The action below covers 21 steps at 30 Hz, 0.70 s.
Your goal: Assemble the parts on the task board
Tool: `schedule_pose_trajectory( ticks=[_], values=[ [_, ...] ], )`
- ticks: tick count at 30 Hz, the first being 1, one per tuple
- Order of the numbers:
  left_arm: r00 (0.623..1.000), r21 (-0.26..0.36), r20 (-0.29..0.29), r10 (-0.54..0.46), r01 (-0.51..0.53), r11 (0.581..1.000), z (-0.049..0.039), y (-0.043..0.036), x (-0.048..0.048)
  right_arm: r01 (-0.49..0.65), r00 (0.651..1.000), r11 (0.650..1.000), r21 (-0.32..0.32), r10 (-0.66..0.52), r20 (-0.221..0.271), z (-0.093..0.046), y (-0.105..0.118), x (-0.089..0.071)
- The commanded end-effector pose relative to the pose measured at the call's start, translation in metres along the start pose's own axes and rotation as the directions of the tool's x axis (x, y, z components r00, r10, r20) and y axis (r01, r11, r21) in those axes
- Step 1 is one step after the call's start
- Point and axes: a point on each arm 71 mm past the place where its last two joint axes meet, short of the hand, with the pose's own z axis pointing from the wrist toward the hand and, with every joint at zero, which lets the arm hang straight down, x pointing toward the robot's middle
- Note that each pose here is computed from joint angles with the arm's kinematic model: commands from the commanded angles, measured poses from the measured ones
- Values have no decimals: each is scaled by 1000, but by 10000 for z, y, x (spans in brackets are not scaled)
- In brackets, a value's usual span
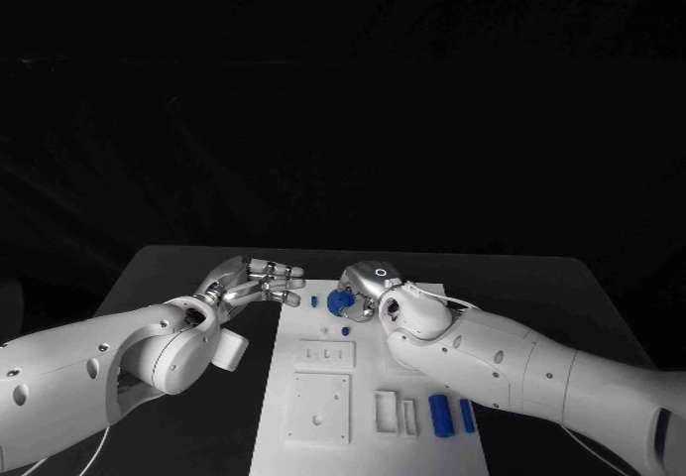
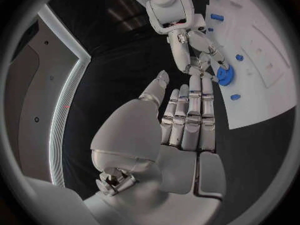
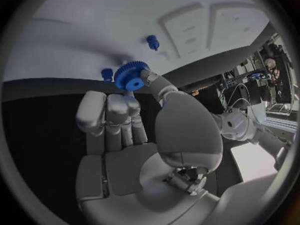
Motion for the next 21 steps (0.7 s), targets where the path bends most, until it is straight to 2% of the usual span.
schedule_pose_trajectory(
  ticks=[1, 10, 21],
  values=[
    [1000, 9, -16, -2, 2, 1000, 10, -13, 23, 28, 1000, 1000, 7, -28, 7, 17, 1, 13],
    [1000, 8, -18, -2, 2, 1000, 17, -12, 30, 40, 999, 999, 23, -40, -5, 50, -6, 62],
    [1000, 5, -19, -2, 2, 1000, 25, -7, 28, 54, 998, 998, 38, -53, -46, 49, -47, 125]
  ],
)
